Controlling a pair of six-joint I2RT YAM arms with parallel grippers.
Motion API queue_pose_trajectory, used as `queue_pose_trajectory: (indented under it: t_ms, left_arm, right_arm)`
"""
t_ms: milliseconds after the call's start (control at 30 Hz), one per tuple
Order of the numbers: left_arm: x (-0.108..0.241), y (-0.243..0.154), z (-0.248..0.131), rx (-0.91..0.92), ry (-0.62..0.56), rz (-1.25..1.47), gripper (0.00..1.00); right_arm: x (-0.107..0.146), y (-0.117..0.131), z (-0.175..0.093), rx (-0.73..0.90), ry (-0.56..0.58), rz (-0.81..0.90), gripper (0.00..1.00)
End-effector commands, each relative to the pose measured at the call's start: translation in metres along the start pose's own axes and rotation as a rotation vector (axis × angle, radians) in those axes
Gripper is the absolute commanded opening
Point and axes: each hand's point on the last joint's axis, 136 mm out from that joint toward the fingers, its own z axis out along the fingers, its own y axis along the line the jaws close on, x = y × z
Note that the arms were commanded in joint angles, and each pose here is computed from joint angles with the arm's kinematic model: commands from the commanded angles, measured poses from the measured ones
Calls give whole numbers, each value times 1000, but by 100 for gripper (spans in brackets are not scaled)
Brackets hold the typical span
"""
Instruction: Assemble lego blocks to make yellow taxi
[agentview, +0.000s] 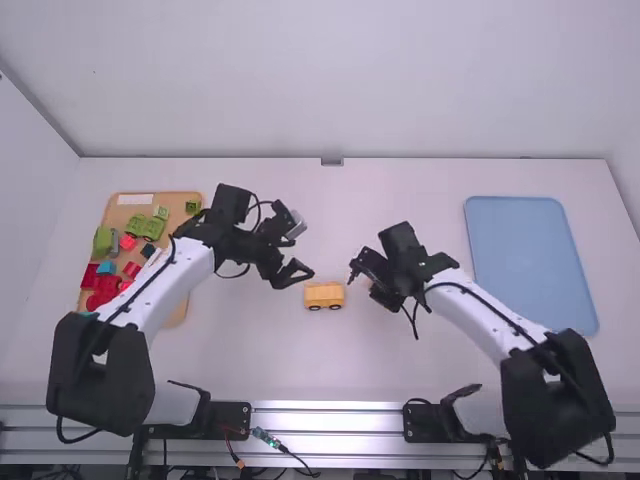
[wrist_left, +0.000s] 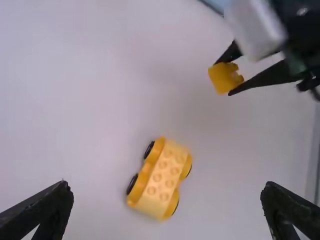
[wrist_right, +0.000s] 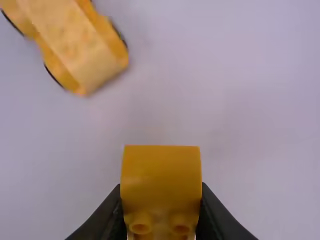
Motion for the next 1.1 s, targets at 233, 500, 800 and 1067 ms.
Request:
queue_pose_trajectory:
  t_ms: [233, 500, 800, 1067]
  left_arm:
    - [-8, 12, -18, -107, 58, 164, 99]
    - [5, 17, -18, -140, 121, 172, 99]
    - [7, 17, -19, -142, 130, 176, 99]
    - [11, 26, -21, -190, 160, 179, 99]
  right_arm:
    - [5, -2, 30, -123, 218, -173, 0]
    - [8, 6, 52, -170, 238, -282, 0]
    - [3, 7, 58, -156, 233, -300, 19]
    - [4, 6, 57, -151, 241, -300, 99]
